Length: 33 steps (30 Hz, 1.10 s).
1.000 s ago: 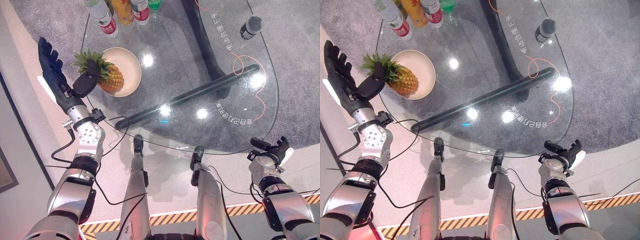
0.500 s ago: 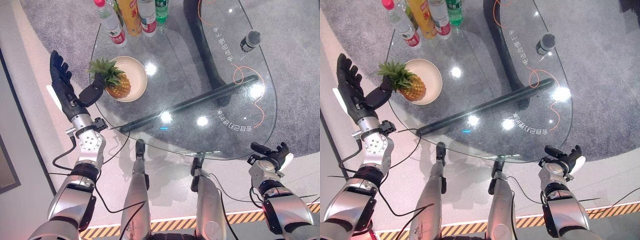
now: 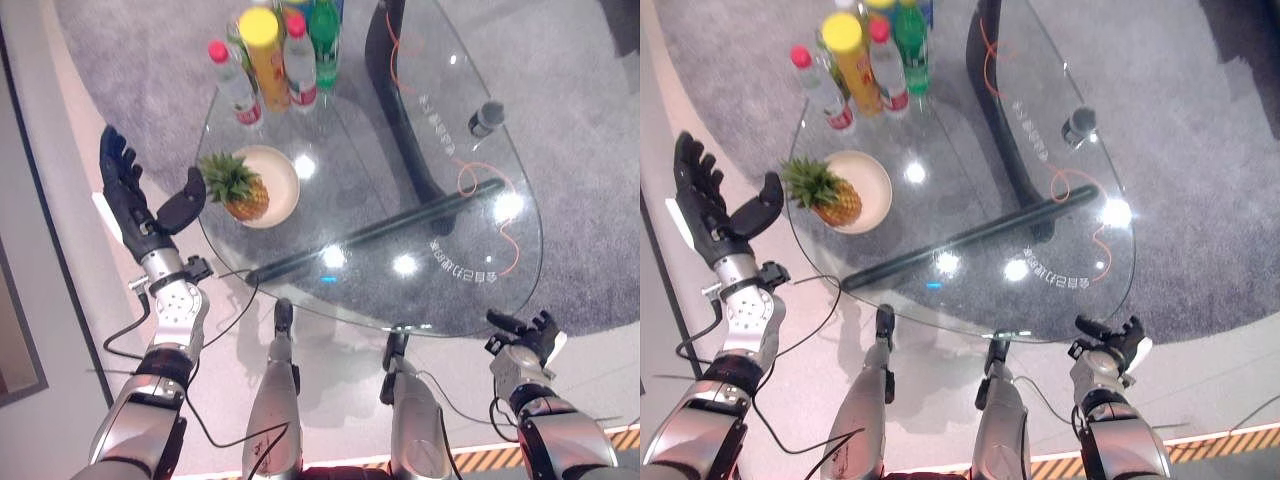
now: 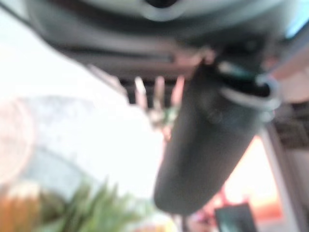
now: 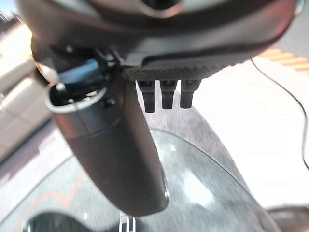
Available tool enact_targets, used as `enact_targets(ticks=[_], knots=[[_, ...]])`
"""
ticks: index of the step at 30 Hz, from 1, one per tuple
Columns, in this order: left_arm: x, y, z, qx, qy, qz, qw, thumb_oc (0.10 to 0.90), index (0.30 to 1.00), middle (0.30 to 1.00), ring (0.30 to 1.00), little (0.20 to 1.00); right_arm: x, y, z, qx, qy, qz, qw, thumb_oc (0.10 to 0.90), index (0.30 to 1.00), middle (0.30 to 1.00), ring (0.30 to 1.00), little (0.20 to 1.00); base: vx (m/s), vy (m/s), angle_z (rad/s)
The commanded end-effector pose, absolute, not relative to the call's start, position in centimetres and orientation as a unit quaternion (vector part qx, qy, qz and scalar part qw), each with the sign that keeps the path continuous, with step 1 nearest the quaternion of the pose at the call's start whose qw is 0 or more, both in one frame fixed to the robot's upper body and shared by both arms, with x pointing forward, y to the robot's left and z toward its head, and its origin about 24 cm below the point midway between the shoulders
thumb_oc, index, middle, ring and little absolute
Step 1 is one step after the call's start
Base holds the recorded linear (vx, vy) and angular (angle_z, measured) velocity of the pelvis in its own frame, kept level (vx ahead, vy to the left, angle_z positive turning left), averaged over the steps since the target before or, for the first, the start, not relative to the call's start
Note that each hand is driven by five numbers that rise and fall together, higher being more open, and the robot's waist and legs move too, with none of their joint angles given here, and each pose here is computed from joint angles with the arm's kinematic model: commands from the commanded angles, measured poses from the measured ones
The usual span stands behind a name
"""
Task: Pick up the fruit to the plate
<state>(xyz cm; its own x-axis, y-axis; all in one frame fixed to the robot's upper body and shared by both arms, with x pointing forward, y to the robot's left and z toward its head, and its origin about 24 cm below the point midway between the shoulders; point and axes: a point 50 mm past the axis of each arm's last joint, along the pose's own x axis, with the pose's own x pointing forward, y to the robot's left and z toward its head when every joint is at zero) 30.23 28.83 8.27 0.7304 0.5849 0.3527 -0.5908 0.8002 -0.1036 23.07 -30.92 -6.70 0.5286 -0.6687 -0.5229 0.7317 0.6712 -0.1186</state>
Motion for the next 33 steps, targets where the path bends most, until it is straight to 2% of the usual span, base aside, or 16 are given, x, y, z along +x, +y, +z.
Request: enact_targets(ticks=[1,2,5,6,7,10,18,21,24,28,33], knots=[[28.7,30.7,5.4,0.025,-0.113,0.329,0.937,0.800,0.900,0.900,0.900,0.900,18.1,-32.1,-9.2,0.019,0.323,-0.369,0.871,0.800,0.900,0.900,0.900,0.900,0.26,0.060,0.03],[27.4,30.9,2.4,0.043,-0.032,0.317,0.947,0.800,0.900,0.900,0.900,0.900,16.4,-31.6,-10.4,0.017,0.359,-0.348,0.866,0.800,0.900,0.900,0.900,0.900,0.29,0.057,0.03],[24.5,31.1,-2.3,0.066,0.088,0.299,0.948,0.800,0.900,0.900,0.900,0.900,13.9,-31.0,-11.9,0.005,0.419,-0.310,0.853,0.800,0.900,0.900,0.900,0.900,0.24,0.032,0.08],[24.5,31.1,-2.3,0.066,0.088,0.299,0.948,0.800,0.900,0.900,0.900,0.900,13.9,-31.0,-11.9,0.004,0.420,-0.310,0.853,0.800,0.900,0.900,0.900,0.900,0.30,0.042,-0.01],[22.0,31.2,-5.2,0.088,0.170,0.283,0.940,0.800,0.900,0.900,0.900,0.900,12.3,-30.7,-12.8,0.001,0.463,-0.284,0.840,0.800,0.900,0.900,0.900,0.900,0.30,0.041,0.02],[19.0,30.6,-8.5,0.106,0.272,0.242,0.925,0.800,0.900,0.900,0.900,0.900,10.4,-30.0,-13.8,-0.012,0.519,-0.245,0.819,0.800,0.900,0.900,0.900,0.900,0.27,0.045,-0.01],[14.4,29.4,-12.0,0.090,0.398,0.188,0.893,0.800,0.900,0.900,0.900,0.900,8.0,-28.8,-15.0,-0.040,0.595,-0.171,0.784,0.800,0.900,0.900,0.900,0.900,0.11,0.032,-0.03],[11.6,28.4,-14.0,0.085,0.511,0.116,0.848,0.800,0.900,0.900,0.900,0.900,7.5,-28.0,-15.3,-0.047,0.620,-0.146,0.769,0.800,0.900,0.900,0.900,0.900,0.08,0.007,0.00],[9.8,28.0,-14.8,0.091,0.573,0.080,0.811,0.800,0.900,0.900,0.900,0.900,7.3,-27.8,-15.5,-0.051,0.635,-0.124,0.760,0.800,0.900,0.900,0.900,0.900,0.08,0.025,-0.06],[9.2,27.3,-15.2,0.098,0.599,0.040,0.794,0.800,0.900,0.900,0.900,0.900,7.1,-27.6,-15.6,-0.061,0.650,-0.102,0.751,0.800,0.900,0.900,0.900,0.900,0.06,0.018,-0.07],[9.8,26.6,-15.2,0.086,0.597,0.016,0.798,0.800,0.900,0.900,0.900,0.900,6.8,-27.4,-15.7,-0.066,0.660,-0.084,0.744,0.800,0.900,0.900,0.900,0.900,0.01,0.001,-0.01]])
